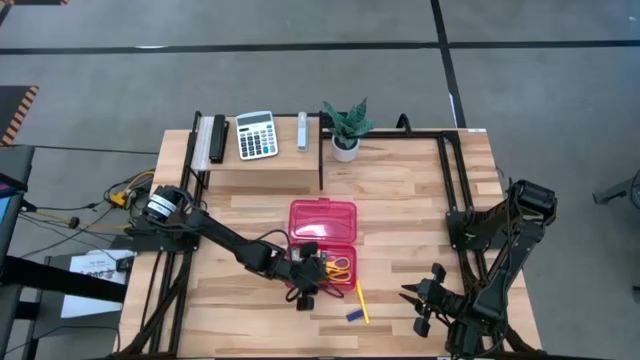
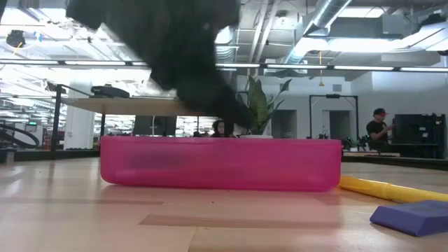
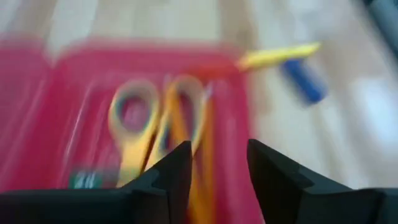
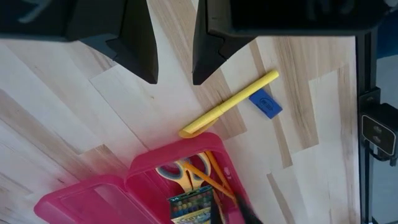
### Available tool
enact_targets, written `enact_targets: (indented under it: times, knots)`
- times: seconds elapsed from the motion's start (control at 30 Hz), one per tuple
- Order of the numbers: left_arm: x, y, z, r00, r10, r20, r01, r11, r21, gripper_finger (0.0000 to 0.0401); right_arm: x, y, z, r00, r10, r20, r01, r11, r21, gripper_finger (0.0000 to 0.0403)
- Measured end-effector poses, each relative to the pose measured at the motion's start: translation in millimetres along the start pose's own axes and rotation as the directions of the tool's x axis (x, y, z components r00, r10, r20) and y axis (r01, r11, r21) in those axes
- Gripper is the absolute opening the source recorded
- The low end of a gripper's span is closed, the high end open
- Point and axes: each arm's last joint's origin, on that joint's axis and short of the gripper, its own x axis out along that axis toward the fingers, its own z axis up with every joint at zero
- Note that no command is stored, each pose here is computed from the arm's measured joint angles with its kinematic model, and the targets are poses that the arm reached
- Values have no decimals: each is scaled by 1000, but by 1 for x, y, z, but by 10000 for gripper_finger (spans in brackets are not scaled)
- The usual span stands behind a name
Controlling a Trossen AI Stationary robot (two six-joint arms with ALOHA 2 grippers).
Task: Pack school essentials
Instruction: Put the yellow pen into the red supply box
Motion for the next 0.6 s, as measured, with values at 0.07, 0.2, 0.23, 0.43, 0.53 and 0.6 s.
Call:
enact_targets:
  times: [0.07, 0.2, 0.23, 0.43, 0.53, 0.6]
  knots:
    - [-4, -12, 17, 998, -40, 48, 36, 995, 90, 147, 0, 0, 0, 1000, 0, 0, 0, 1000, 0, 107]
    - [-13, -29, 49, 987, -98, 124, 65, 966, 249, 149, 0, 0, 0, 1000, 0, 0, 0, 1000, 0, 107]
    - [-16, -31, 57, 983, -113, 146, 70, 960, 272, 149, 0, 0, 0, 1000, 0, 0, 0, 1000, 1, 107]
    - [-17, -34, 85, 959, -217, 184, 136, 917, 375, 149, 0, 1, 0, 1000, 4, 0, -4, 1000, 6, 107]
    - [-10, -41, 94, 942, -286, 174, 185, 878, 443, 149, -1, 1, 0, 1000, 9, 0, -9, 1000, 8, 107]
    - [0, -44, 95, 940, -319, 124, 223, 846, 484, 149, -2, 2, -1, 1000, 19, -1, -19, 1000, 11, 107]
